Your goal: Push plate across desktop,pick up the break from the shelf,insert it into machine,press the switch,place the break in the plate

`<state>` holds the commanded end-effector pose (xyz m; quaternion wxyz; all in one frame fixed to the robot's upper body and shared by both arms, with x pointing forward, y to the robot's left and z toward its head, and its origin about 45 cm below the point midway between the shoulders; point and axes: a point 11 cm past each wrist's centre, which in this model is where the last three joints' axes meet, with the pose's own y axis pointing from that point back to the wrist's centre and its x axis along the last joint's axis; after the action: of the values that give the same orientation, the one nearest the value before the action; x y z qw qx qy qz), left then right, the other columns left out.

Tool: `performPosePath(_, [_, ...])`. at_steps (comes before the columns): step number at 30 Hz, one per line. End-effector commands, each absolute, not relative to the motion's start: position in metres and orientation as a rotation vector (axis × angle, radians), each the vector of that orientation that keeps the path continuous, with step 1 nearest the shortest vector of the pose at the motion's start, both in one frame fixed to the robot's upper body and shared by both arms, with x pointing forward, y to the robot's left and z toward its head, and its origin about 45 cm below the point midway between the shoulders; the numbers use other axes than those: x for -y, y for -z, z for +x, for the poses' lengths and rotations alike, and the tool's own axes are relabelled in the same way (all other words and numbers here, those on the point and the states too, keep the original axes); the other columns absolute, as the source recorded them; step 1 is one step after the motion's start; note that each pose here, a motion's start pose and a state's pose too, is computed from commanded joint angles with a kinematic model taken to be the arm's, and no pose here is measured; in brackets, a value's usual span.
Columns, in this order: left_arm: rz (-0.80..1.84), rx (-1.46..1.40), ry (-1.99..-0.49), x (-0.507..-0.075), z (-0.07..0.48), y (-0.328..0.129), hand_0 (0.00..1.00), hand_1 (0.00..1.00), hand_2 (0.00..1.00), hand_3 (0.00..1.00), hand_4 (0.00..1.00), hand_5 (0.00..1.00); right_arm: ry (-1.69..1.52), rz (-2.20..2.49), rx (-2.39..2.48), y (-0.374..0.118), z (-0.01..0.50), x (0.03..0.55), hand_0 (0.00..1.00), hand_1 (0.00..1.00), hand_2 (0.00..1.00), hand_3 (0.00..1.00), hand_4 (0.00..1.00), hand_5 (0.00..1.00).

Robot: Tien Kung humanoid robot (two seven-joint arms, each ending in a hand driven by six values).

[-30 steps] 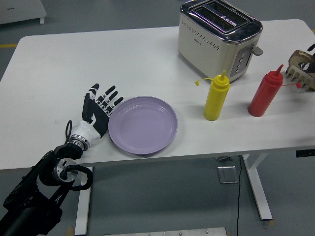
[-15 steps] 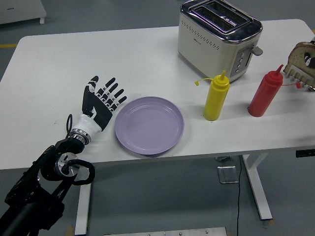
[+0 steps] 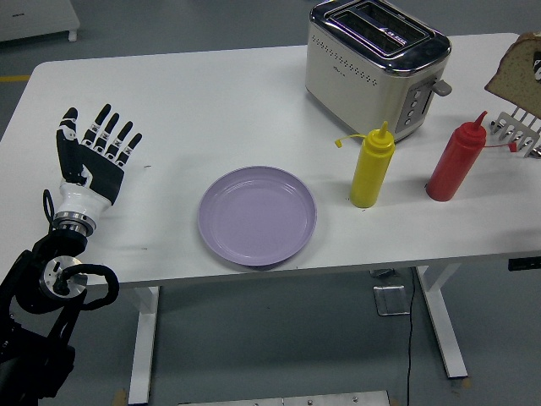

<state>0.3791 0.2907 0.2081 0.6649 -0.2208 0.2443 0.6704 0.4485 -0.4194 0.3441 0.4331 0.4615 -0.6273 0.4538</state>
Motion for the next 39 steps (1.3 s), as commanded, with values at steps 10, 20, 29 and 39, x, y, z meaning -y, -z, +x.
performPosePath(10, [-0.593,-0.515,-1.624,-0.341,0.359,-0.22,0.87,0.909,0.983,0.873,0.658,0.998,-1.283,1.164,1.742,-0.4,0.442,0.389,0.338,0.396,0.456,0.474,0.297,0.002])
performPosePath(20, [-0.632,-0.52,-1.682,-0.368,0.348,-0.219,0.86,0.9,0.976,0.862,0.654,0.998,-1.348,1.37,2.017,-0.435,0.438,0.332,0.355,0.395,0.451,0.462,0.248,0.002])
performPosePath(29, [-0.632,-0.511,-1.686,-0.37,0.349,-0.221,0.86,0.901,0.976,0.86,0.652,0.998,-1.154,1.576,2.109,-0.445,0.461,0.295,0.356,0.397,0.451,0.466,0.246,0.002])
performPosePath(39, [-0.614,-0.51,-1.681,-0.365,0.35,-0.219,0.857,0.898,0.974,0.854,0.649,0.998,-1.126,1.534,1.974,-0.446,0.494,0.26,0.354,0.391,0.447,0.463,0.212,0.002])
